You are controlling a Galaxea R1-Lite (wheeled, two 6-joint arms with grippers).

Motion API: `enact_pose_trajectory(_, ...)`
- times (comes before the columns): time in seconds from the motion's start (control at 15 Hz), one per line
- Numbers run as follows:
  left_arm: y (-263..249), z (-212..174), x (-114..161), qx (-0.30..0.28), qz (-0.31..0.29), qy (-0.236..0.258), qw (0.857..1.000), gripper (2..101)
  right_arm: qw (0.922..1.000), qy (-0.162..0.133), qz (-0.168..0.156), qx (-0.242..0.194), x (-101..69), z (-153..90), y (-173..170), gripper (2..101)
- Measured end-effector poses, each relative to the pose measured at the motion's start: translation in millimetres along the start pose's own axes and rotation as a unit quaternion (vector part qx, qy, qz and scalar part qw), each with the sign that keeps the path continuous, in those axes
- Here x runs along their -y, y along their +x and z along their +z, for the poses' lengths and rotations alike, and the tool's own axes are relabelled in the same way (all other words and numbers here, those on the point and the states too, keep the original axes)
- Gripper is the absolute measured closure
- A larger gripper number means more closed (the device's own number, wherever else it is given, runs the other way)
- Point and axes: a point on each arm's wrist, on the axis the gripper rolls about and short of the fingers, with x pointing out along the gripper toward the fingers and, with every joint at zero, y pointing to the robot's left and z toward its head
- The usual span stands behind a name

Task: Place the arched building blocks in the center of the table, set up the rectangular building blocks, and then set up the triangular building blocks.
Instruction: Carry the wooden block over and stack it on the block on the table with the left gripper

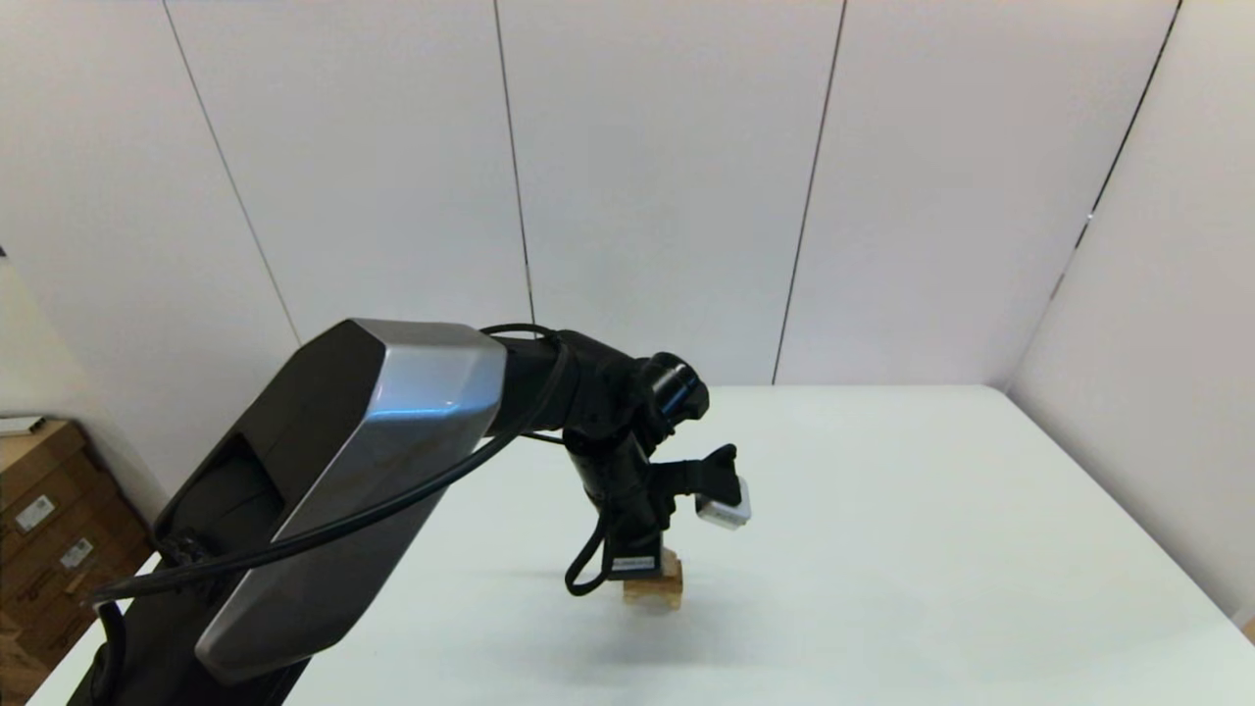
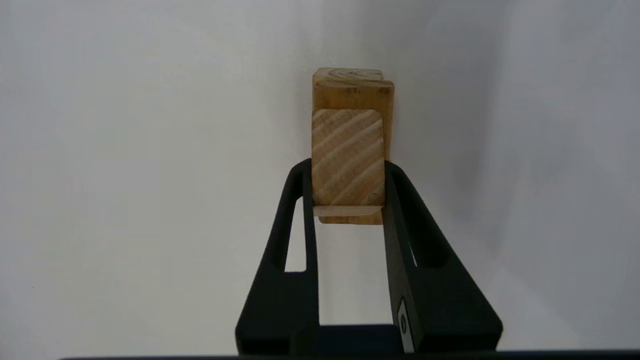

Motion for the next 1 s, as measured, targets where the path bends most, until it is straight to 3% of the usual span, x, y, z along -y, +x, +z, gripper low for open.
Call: enact_pose_trajectory(1.0,1.5,-0.3,0.2,-0.006,0.001,0.011,1.0,80.3,1.0,0.0,0.0,0.0,0.0,0.0,0.0,4.3)
